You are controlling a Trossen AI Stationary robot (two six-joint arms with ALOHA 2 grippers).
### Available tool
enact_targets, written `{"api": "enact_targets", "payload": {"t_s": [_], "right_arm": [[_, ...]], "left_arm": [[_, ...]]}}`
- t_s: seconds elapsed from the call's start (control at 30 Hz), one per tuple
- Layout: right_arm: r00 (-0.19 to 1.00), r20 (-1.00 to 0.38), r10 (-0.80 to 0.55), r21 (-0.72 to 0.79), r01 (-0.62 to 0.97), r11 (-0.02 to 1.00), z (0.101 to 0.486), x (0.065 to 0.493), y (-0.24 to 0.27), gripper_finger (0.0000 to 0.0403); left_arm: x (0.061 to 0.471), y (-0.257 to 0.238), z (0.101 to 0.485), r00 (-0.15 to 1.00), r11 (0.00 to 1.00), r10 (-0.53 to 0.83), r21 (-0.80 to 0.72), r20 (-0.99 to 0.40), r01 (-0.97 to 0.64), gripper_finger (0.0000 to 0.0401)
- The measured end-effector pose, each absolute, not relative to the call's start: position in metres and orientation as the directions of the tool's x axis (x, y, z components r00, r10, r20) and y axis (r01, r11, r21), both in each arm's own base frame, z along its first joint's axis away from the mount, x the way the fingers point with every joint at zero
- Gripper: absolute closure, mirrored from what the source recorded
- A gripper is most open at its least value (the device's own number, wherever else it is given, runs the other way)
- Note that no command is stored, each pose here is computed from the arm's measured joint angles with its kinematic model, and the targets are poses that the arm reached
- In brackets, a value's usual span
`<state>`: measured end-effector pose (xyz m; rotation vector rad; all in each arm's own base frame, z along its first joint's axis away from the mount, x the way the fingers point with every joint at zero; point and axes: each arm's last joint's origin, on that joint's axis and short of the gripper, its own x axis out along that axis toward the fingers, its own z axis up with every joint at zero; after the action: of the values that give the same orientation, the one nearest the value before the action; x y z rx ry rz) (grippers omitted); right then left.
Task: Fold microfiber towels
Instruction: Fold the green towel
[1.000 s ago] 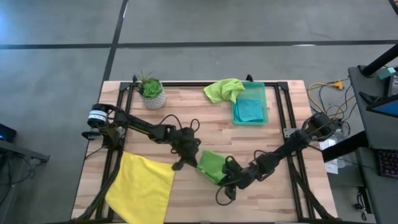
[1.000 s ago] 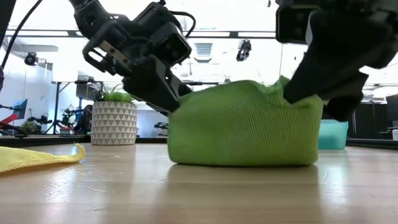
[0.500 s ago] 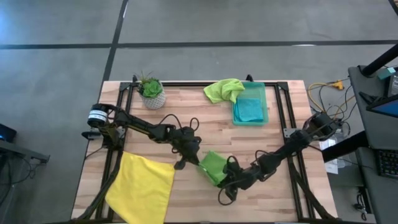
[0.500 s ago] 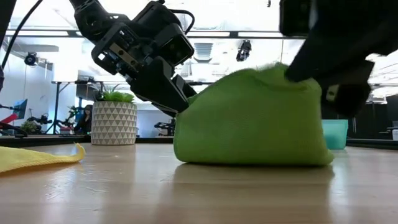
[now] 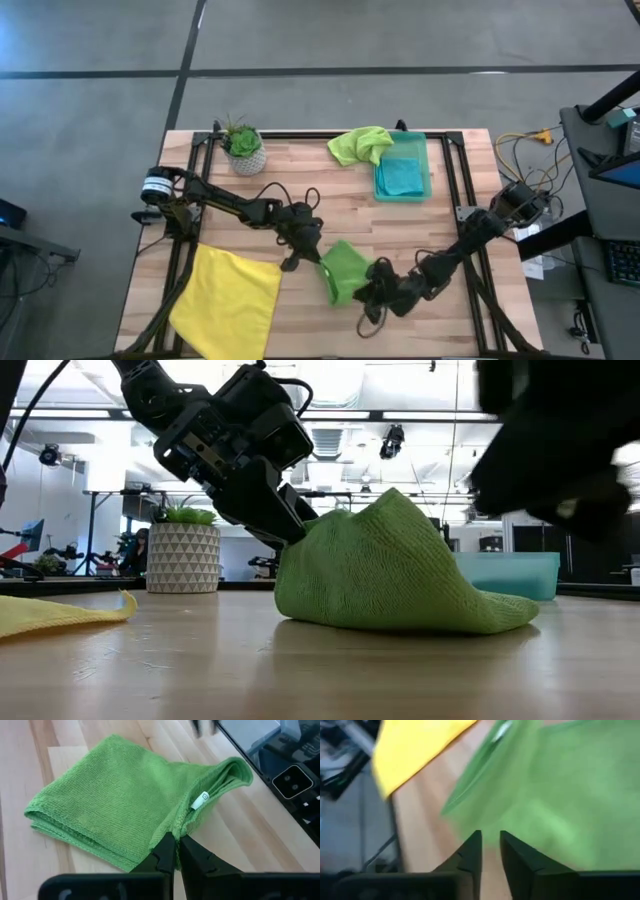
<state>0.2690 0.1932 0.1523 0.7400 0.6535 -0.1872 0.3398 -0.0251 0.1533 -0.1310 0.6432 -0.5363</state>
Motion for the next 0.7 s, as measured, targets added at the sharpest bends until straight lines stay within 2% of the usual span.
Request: {"api": "enact_targets", "payload": {"t_s": [0.13,0.4,0.57,0.7], "right_arm": [[0.781,-0.624,0.027,0.536,0.403,0.742,0.151,0.275,0.183,0.0387],[0.753,-0.657,0.023,0.503,0.416,0.758,0.141,0.285,0.172,0.0394],[0.7,-0.706,0.11,0.509,0.392,0.767,0.122,0.304,0.186,0.0394],[0.678,-0.728,0.103,0.5,0.421,0.757,0.109,0.314,0.194,0.0394]], "left_arm": [[0.34,-0.025,0.153,0.669,0.855,-0.516,-0.28,-0.535,0.436,0.0401],[0.34,-0.025,0.154,0.673,0.856,-0.517,-0.298,-0.529,0.423,0.0401],[0.342,-0.025,0.156,0.688,0.857,-0.516,-0.303,-0.51,0.417,0.0401],[0.343,-0.025,0.157,0.696,0.858,-0.513,-0.303,-0.503,0.414,0.0401]]}}
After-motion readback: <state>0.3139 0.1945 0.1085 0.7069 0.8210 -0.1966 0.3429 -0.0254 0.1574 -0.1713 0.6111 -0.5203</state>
